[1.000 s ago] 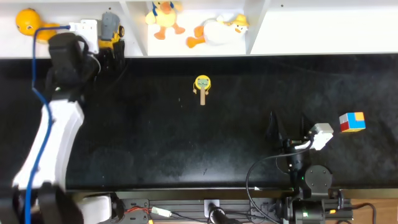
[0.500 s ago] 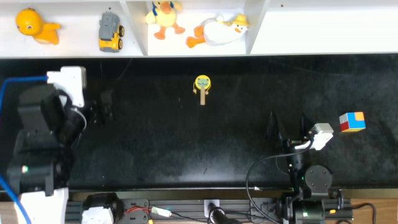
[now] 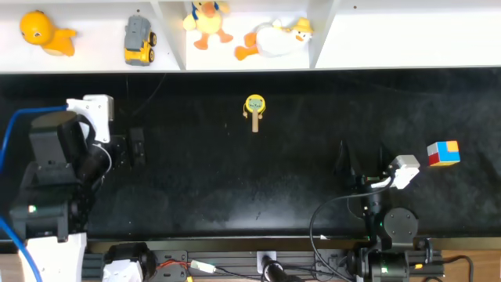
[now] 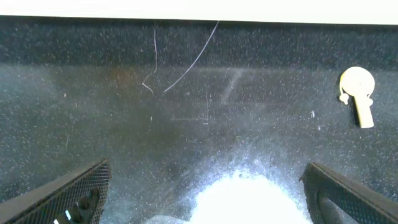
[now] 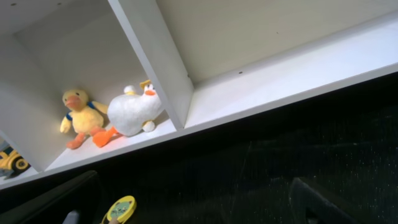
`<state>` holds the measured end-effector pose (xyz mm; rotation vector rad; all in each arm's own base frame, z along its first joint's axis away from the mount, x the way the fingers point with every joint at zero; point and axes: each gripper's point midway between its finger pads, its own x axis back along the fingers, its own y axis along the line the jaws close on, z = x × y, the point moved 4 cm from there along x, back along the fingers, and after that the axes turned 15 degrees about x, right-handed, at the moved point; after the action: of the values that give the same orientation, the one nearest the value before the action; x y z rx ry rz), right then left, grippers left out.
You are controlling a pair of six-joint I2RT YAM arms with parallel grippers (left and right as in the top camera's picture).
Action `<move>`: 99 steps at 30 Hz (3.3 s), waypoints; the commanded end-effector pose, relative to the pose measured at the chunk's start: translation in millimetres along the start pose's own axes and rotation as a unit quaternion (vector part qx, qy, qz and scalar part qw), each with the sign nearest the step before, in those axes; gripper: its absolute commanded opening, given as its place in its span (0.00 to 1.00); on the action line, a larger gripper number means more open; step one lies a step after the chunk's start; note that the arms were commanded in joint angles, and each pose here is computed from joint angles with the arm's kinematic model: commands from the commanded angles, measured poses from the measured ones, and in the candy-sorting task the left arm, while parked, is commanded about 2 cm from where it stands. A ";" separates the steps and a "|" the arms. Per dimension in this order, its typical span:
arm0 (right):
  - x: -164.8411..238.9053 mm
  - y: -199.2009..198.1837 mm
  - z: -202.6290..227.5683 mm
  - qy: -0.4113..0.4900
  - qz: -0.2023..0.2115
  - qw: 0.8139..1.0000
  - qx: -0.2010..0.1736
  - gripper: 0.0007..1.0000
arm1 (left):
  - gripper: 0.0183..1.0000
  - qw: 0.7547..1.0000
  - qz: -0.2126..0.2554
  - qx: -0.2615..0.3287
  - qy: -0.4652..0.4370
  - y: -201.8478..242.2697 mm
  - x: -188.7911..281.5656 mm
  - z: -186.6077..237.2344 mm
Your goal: Store Toys
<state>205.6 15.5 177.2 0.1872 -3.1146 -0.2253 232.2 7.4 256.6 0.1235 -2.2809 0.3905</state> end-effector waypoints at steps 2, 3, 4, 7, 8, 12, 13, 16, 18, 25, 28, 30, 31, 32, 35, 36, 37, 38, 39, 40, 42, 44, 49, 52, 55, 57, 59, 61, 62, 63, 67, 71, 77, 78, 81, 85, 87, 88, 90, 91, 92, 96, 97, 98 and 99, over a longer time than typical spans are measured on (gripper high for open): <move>-0.4 0.2 3.6 0.001 -0.001 1.000 0.000 1.00 | 1.00 1.000 0.007 0.004 -0.006 -0.7 1.7 7.2; -0.4 0.2 3.6 0.001 -0.001 1.000 0.000 1.00 | 1.00 1.000 0.017 0.002 -0.018 -2.5 4.2 8.3; -0.4 0.2 3.6 0.001 -0.001 1.000 0.000 1.00 | 1.00 0.999 0.021 0.001 -0.033 -2.2 6.7 10.0; -0.4 0.2 3.6 0.001 -0.001 1.000 0.000 1.00 | 1.00 0.995 0.036 -0.005 -0.092 0.7 10.4 20.6; -0.4 0.2 3.6 0.001 -0.001 1.000 0.000 1.00 | 1.00 0.993 0.042 -0.007 -0.113 2.2 10.1 25.5; -0.4 0.2 3.6 0.001 -0.001 1.000 0.000 0.99 | 1.00 0.976 0.071 0.003 -0.208 9.2 -3.1 45.6; -0.4 0.2 3.6 0.001 -0.001 1.000 0.000 1.00 | 1.00 0.970 0.080 0.015 -0.230 11.7 -9.0 51.2; -0.4 0.2 3.6 0.001 -0.001 1.000 0.000 1.00 | 1.00 0.949 0.110 0.036 -0.294 16.8 -28.3 63.6; -0.4 0.2 3.6 0.001 -0.001 1.000 0.000 1.00 | 1.00 0.937 0.125 0.043 -0.324 19.5 -40.2 70.0; -0.4 0.2 3.6 0.001 -0.001 1.000 0.000 1.00 | 1.00 0.926 0.133 0.064 -0.346 25.8 -52.9 80.0; -0.4 0.2 3.6 0.001 -0.001 1.000 0.000 1.00 | 1.00 0.927 0.132 0.063 -0.346 25.9 -52.9 80.0; -0.4 0.2 3.6 0.001 -0.001 1.000 0.000 1.00 | 1.00 0.926 0.133 0.064 -0.347 25.8 -52.8 79.9; -0.4 0.2 3.6 0.001 -0.001 1.000 0.000 1.00 | 1.00 0.926 0.133 0.064 -0.347 25.9 -52.7 79.9; -0.4 0.2 3.6 0.001 -0.001 1.000 0.000 1.00 | 1.00 0.926 0.133 0.064 -0.347 25.9 -52.7 79.9; -0.4 0.2 3.6 0.001 -0.001 1.000 0.000 0.99 | 1.00 0.927 0.132 0.064 -0.346 26.1 -52.9 80.0; -0.4 0.2 3.6 0.001 -0.001 1.000 0.000 0.99 | 1.00 0.927 0.132 0.064 -0.346 26.1 -52.9 80.0; -0.4 0.2 3.6 0.001 -0.001 1.000 0.000 1.00 | 1.00 0.927 0.132 0.064 -0.346 26.1 -52.9 80.0; -0.4 0.2 3.6 0.001 -0.001 1.000 0.000 1.00 | 1.00 0.927 0.132 0.064 -0.346 26.1 -52.9 80.0; -0.4 0.2 3.6 0.001 -0.001 1.000 0.000 1.00 | 1.00 0.927 0.132 0.064 -0.346 26.1 -52.9 80.0; -0.4 0.2 3.6 0.001 -0.001 1.000 0.000 1.00 | 1.00 0.927 0.132 0.064 -0.346 26.1 -52.9 80.0; -0.4 0.2 3.6 0.001 -0.001 1.000 0.000 1.00 | 1.00 0.927 0.132 0.064 -0.346 26.1 -52.9 80.0; -0.4 0.2 3.6 0.001 -0.001 1.000 0.000 1.00 | 1.00 0.927 0.132 0.064 -0.346 26.1 -52.9 80.0; -0.4 0.2 3.6 0.001 -0.001 1.000 0.000 1.00 | 1.00 0.927 0.132 0.064 -0.346 26.1 -52.9 80.0; -0.4 0.2 3.6 0.001 -0.001 1.000 0.000 1.00 | 1.00 0.927 0.132 0.064 -0.346 26.1 -52.9 80.0; -0.4 0.2 3.6 0.001 -0.001 1.000 0.000 1.00 | 1.00 0.927 0.132 0.064 -0.346 26.1 -52.9 80.0; -0.4 0.2 3.6 0.001 -0.001 1.000 0.000 0.99 | 1.00 0.927 0.132 0.064 -0.346 26.1 -52.9 80.0; -0.4 0.2 3.6 0.001 -0.001 1.000 0.000 1.00 | 1.00 0.927 0.132 0.064 -0.346 26.1 -52.9 80.0; -0.4 0.3 3.6 0.000 -0.001 1.000 0.000 1.00 | 1.00 0.927 0.132 0.064 -0.346 26.1 -52.9 80.0; -0.4 0.3 3.6 0.000 -0.001 1.000 -0.001 1.00 | 1.00 0.927 0.132 0.064 -0.346 26.1 -52.9 80.0; -0.4 0.3 3.6 0.000 -0.001 1.000 -0.001 1.00 | 1.00 0.927 0.132 0.064 -0.346 26.1 -52.9 80.0; -0.4 0.3 3.6 0.000 -0.001 1.000 0.000 1.00 | 1.00 0.927 0.132 0.064 -0.346 26.1 -52.9 80.0; -0.4 2.8 4.0 0.002 -0.011 1.000 -0.015 1.00 | 1.00 0.927 0.132 0.064 -0.346 26.1 -52.9 80.0; 1.2 20.7 3.1 0.010 -0.078 0.993 -0.085 1.00 | 1.00 0.927 0.132 0.064 -0.346 26.1 -52.9 80.0; 2.9 29.3 3.5 0.015 -0.110 0.990 -0.084 1.00 | 1.00 0.927 0.132 0.064 -0.346 26.1 -52.9 80.0; 6.9 43.2 4.3 0.025 -0.164 0.983 -0.081 1.00 | 1.00 0.927 0.132 0.064 -0.346 26.1 -52.9 80.0; 17.0 60.8 -13.7 0.018 -0.224 0.973 -0.050 1.00 | 1.00 0.927 0.132 0.064 -0.346 26.1 -52.9 80.0; 26.5 66.5 -40.0 0.014 -0.227 0.974 -0.022 1.00 | 1.00 0.927 0.132 0.064 -0.346 26.1 -52.9 80.0; 29.4 67.4 -49.2 0.015 -0.223 0.975 -0.009 1.00 | 1.00 0.927 0.132 0.064 -0.346 26.1 -52.9 80.0; 33.6 69.2 -66.3 0.023 -0.216 0.976 0.010 1.00 | 1.00 0.927 0.132 0.064 -0.346 26.1 -52.9 80.0; 34.6 70.3 -72.7 0.029 -0.215 0.976 0.017 1.00 | 1.00 0.927 0.132 0.064 -0.346 26.1 -52.9 80.0; 35.1 71.8 -81.3 0.038 -0.215 0.976 0.024 1.00 | 1.00 0.927 0.132 0.064 -0.346 26.1 -52.9 80.0; 29.5 74.5 -107.1 0.093 -0.210 0.972 0.041 1.00 | 1.00 0.927 0.132 0.064 -0.346 26.1 -52.9 80.0; 26.5 74.5 -112.8 0.111 -0.207 0.971 0.049 1.00 | 1.00 0.927 0.132 0.064 -0.346 26.1 -52.9 80.0; 22.0 74.2 -118.9 0.136 -0.205 0.968 0.058 1.00 | 1.00 0.927 0.132 0.064 -0.346 26.1 -52.9 80.0; 19.3 73.8 -121.7 0.149 -0.203 0.966 0.062 1.00 | 1.00 0.927 0.132 0.064 -0.346 26.1 -52.9 80.0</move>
<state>170.9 67.7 288.7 0.7679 -2.7956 -0.1562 206.2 5.2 161.1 0.0144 -2.9848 0.6958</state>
